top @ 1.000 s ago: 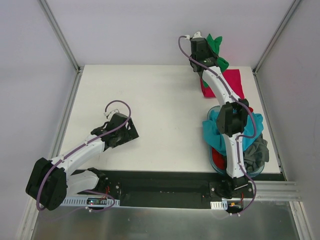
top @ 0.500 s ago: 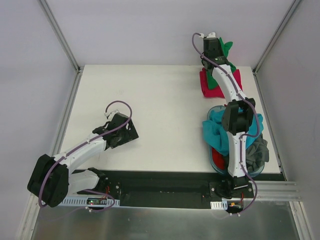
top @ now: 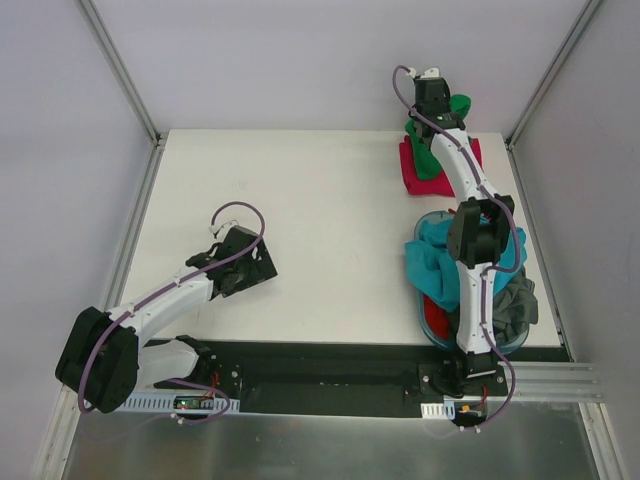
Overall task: Fold and stack the t-shirts
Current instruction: Put the neatly folded tshirt into the corner of the board with the right arm
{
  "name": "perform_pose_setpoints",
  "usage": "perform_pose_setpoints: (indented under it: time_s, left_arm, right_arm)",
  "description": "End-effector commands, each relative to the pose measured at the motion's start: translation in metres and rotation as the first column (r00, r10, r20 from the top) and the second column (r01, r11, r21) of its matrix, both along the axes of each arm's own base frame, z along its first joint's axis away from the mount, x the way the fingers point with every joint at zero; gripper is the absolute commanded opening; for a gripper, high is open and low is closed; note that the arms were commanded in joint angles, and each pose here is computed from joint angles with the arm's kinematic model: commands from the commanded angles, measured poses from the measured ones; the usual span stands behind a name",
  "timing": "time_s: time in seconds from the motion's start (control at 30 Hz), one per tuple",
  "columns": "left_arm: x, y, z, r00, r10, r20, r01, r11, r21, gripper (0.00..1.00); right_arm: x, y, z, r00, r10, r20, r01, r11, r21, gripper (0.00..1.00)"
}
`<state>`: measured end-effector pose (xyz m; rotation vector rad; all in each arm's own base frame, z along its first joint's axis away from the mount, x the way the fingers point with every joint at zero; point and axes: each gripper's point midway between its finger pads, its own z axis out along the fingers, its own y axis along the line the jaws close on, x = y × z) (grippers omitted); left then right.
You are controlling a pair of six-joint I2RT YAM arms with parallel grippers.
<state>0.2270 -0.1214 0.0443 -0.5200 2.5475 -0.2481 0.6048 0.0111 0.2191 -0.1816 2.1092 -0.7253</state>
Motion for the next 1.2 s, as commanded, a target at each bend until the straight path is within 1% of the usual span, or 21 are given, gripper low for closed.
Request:
perform_pose_setpoints:
  time_s: [0.0,0.37,0.47,0.73,0.97,1.17]
  left_arm:
    - [0.005,0.006,0.007,1.0,0.007,0.027,-0.008,1.0,0.022,0.99]
    - [0.004,0.007,0.008,0.999,0.009,0.036,-0.01,1.0,0.018,0.99]
    - [0.004,0.007,0.008,0.999,0.007,0.034,-0.008,1.0,0.018,0.99]
    - [0.003,0.006,0.004,1.0,0.009,0.017,-0.01,1.0,0.021,0.99]
    - [0.003,0.006,0.002,1.0,0.005,0.007,-0.005,1.0,0.026,0.99]
    - [0.003,0.007,0.001,1.0,0.007,0.006,-0.008,0.999,0.031,0.99]
  right_arm:
    - [-0.006,0.018,0.072,0.989,0.027,0.148,-0.027,1.0,-0.001,0.01]
    - [-0.015,0.057,0.109,0.972,0.085,0.219,-0.086,0.996,-0.003,0.01]
    - [-0.015,0.059,0.109,0.971,0.087,0.222,-0.089,0.996,0.002,0.01]
    - [-0.013,0.062,0.087,0.978,0.06,0.2,-0.069,0.997,0.037,0.01]
    - [-0.005,0.047,0.071,0.984,0.018,0.176,-0.018,1.0,-0.002,0.01]
    - [0.001,0.025,0.035,0.992,-0.013,0.124,0.005,0.998,0.064,0.01]
